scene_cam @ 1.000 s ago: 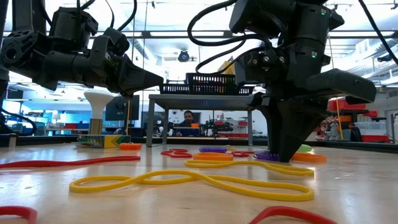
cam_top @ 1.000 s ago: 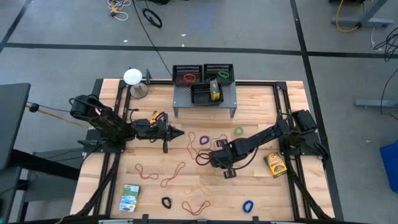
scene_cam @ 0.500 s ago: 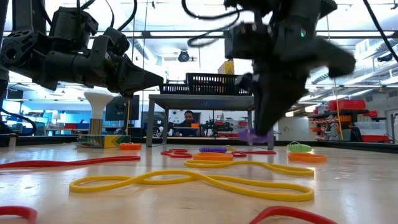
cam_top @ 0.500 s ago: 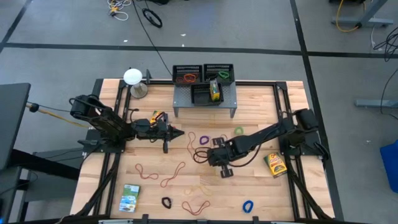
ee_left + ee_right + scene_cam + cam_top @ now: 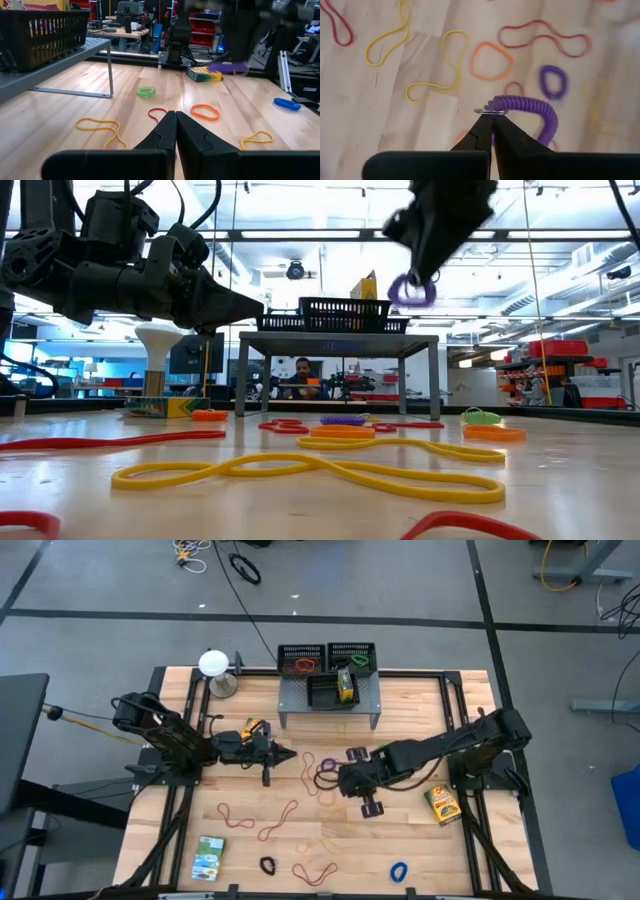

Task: Pick & Place Office Desk Supplies
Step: Put the purple spring keychain into the top right black basket on the shelf

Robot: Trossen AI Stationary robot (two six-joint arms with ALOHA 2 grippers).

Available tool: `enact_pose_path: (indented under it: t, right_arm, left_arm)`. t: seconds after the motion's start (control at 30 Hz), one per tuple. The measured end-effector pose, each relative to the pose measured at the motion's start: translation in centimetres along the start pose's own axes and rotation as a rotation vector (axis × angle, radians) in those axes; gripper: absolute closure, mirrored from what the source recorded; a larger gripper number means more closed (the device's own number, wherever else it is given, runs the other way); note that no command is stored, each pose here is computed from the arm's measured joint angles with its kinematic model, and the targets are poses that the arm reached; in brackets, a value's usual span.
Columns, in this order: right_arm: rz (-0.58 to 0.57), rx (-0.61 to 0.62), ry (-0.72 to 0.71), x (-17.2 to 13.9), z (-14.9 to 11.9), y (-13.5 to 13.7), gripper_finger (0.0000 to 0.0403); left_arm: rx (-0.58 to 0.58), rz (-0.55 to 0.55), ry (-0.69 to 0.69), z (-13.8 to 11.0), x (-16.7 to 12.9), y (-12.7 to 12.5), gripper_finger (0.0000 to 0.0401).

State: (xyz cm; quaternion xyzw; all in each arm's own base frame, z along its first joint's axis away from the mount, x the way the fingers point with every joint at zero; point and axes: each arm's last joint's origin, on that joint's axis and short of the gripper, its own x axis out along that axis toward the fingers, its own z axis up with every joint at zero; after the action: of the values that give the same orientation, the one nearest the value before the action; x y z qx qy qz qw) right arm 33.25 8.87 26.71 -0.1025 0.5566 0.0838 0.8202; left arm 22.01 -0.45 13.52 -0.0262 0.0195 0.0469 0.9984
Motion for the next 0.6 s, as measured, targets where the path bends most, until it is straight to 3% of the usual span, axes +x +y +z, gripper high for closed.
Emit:
enact_pose_path:
  t: [0.27, 0.6]
  right_arm:
    - [-0.102, -0.019, -0.078, -6.7, 2.4, -3.6, 0.0397]
    - [-0.35, 0.107, -0.204, -14.1, 1.7, -14.5, 0.0399]
  left_arm:
    - [0.0, 0.0, 0.0, 0.0, 0.0, 0.0, 0.0389]
    - [0.0, 0.0, 0.0, 0.0, 0.0, 0.0, 0.0389]
